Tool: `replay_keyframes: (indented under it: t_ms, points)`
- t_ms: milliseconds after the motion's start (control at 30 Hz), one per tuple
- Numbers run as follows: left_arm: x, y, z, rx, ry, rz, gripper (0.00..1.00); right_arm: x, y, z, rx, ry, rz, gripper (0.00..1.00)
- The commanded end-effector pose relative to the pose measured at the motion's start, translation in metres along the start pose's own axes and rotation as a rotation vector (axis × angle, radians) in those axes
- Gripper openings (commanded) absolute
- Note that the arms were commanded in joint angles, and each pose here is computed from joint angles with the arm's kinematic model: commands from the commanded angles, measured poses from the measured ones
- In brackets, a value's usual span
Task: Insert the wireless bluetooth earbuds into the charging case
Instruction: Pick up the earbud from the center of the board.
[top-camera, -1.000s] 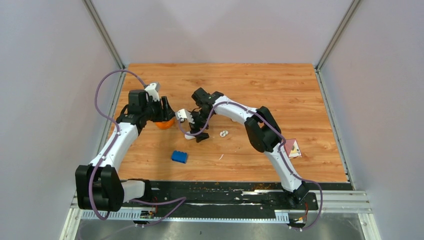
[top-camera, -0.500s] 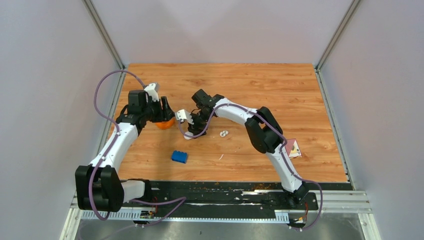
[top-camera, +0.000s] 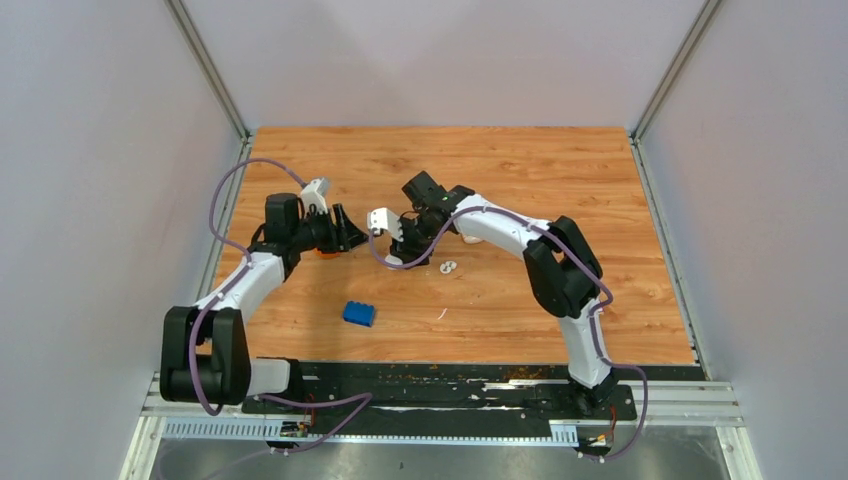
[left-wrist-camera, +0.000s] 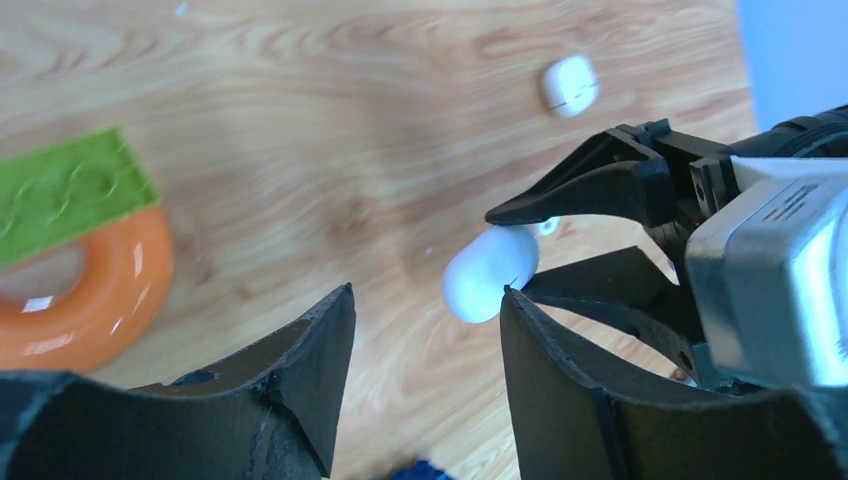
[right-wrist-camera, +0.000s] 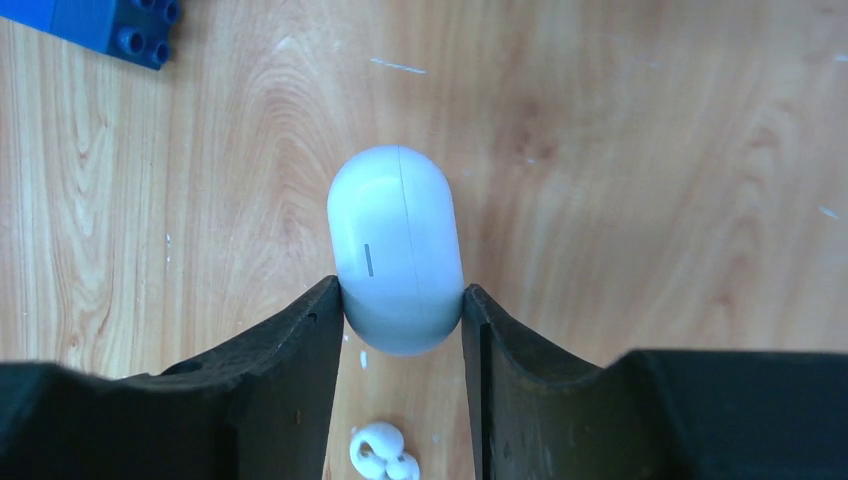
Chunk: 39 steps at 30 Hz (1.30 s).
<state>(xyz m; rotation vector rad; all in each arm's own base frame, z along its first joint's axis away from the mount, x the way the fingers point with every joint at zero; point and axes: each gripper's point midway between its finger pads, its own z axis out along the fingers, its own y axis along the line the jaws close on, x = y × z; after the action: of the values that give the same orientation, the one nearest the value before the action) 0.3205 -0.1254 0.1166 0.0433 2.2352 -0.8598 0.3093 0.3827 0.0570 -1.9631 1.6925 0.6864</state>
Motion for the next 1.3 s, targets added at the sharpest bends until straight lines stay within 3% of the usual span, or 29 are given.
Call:
replay_keyframes:
  t_ms: [0, 367, 967, 1267]
  points:
    - [-0.037, -0.041, 0.004, 0.239, -0.104, 0.059, 0.62, -0.038, -0.021, -0.044, 0.147, -0.085, 0.001, 0.34]
    - [-0.037, -0.076, 0.018, 0.446, -0.035, 0.065, 0.57, -0.071, -0.041, -0.08, 0.265, -0.16, 0.024, 0.34]
    - [-0.037, -0.078, 0.041, 0.46, 0.033, -0.001, 0.58, -0.084, -0.046, -0.104, 0.317, -0.206, 0.034, 0.33]
    - [-0.034, -0.103, 0.041, 0.615, 0.102, -0.038, 0.41, -0.086, -0.053, -0.101, 0.324, -0.21, 0.033, 0.33]
